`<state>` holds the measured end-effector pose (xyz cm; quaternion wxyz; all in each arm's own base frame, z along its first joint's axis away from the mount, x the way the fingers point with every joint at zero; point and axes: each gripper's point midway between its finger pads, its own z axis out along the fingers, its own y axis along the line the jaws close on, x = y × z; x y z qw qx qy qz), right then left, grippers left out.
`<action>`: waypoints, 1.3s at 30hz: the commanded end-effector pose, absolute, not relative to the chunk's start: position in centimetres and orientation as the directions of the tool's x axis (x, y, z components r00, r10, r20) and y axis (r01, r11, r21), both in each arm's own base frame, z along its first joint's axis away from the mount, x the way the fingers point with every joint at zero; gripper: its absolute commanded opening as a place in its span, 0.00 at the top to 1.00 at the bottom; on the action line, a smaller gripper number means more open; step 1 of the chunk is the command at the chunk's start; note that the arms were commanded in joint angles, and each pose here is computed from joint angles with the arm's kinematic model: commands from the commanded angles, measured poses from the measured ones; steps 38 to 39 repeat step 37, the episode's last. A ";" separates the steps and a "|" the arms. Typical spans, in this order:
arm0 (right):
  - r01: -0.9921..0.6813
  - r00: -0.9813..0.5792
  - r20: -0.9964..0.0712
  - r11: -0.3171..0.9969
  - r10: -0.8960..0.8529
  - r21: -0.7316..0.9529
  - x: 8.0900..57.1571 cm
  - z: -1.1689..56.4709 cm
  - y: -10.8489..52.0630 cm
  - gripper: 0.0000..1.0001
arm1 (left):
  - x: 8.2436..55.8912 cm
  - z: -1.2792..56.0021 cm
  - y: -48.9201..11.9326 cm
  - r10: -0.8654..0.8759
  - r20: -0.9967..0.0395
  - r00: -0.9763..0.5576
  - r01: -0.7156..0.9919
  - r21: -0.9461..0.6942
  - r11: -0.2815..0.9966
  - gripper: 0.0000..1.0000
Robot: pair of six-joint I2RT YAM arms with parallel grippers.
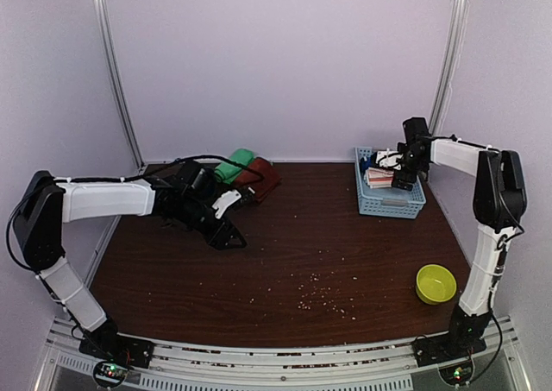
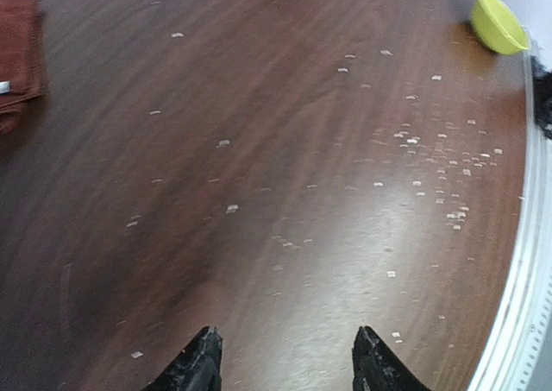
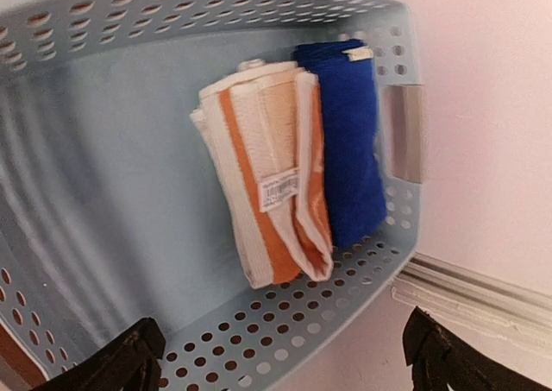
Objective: Roll the towels
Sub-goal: Reset both arms
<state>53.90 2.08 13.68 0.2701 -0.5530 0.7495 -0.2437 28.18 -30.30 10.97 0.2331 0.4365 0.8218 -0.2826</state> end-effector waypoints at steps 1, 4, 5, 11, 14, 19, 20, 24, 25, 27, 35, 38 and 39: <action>-0.380 -0.334 -0.471 0.574 -0.817 -0.726 54.2 24.7 1.9 0.00 | 33.0 15.7 -27.4 0.525 -0.674 -0.520 0.754 -0.075 0.652 0.45; -0.175 -0.338 -0.731 0.803 -0.592 -0.570 53.0 29.8 1.6 0.00 | 36.2 20.1 -24.8 0.473 -0.730 -0.493 0.628 0.078 0.774 0.39; -0.125 -0.326 -0.796 0.858 -0.510 -0.498 52.4 31.0 1.6 0.00 | 37.1 21.8 -23.8 0.452 -0.752 -0.479 0.572 0.122 0.811 0.33; -0.112 -0.273 -0.959 0.992 -0.083 -0.054 49.0 34.4 4.0 0.00 | 40.8 30.9 -18.9 0.367 -0.862 -0.351 0.254 0.289 0.923 0.13; -0.126 -0.248 -0.968 0.990 0.031 0.064 47.0 36.7 4.7 0.00 | 41.1 34.5 -17.5 0.338 -0.899 -0.279 0.163 0.302 0.939 0.05; -0.140 -0.087 -0.989 0.981 0.120 0.131 42.5 43.2 4.5 0.00 | 40.4 38.9 -16.7 0.308 -0.935 -0.175 0.130 0.288 0.949 0.03; -0.132 -0.061 -0.991 0.983 0.121 0.128 41.7 44.5 4.2 0.00 | 40.4 39.8 -16.7 0.297 -0.941 -0.164 0.130 0.278 0.952 0.03; -0.084 -0.008 -0.991 0.988 0.131 0.132 39.7 47.0 3.2 0.00 | 40.5 41.4 -15.5 0.262 -0.946 -0.191 0.058 0.256 0.965 0.03; -0.084 -0.007 -0.991 0.987 0.134 0.134 39.5 46.8 3.1 0.00 | 40.5 41.0 -15.0 0.256 -0.945 -0.206 0.029 0.255 0.966 0.02; -0.071 -0.009 -0.988 0.986 0.151 0.151 39.4 45.5 2.9 0.00 | 40.3 39.6 -14.2 0.227 -0.948 -0.222 -0.015 0.236 0.972 0.02; -0.078 -0.072 -0.990 0.989 0.123 0.128 40.1 41.0 3.2 0.00 | 38.9 38.2 -13.5 0.198 -0.965 -0.174 -0.015 0.203 0.979 0.02; -0.075 -0.063 -0.990 0.989 0.124 0.128 40.1 41.6 3.1 0.00 | 39.1 37.9 -13.4 0.201 -0.963 -0.179 -0.025 0.209 0.978 0.02; -0.075 -0.063 -0.990 0.989 0.124 0.128 40.1 41.6 3.1 0.00 | 39.1 37.9 -13.4 0.201 -0.963 -0.179 -0.025 0.209 0.978 0.02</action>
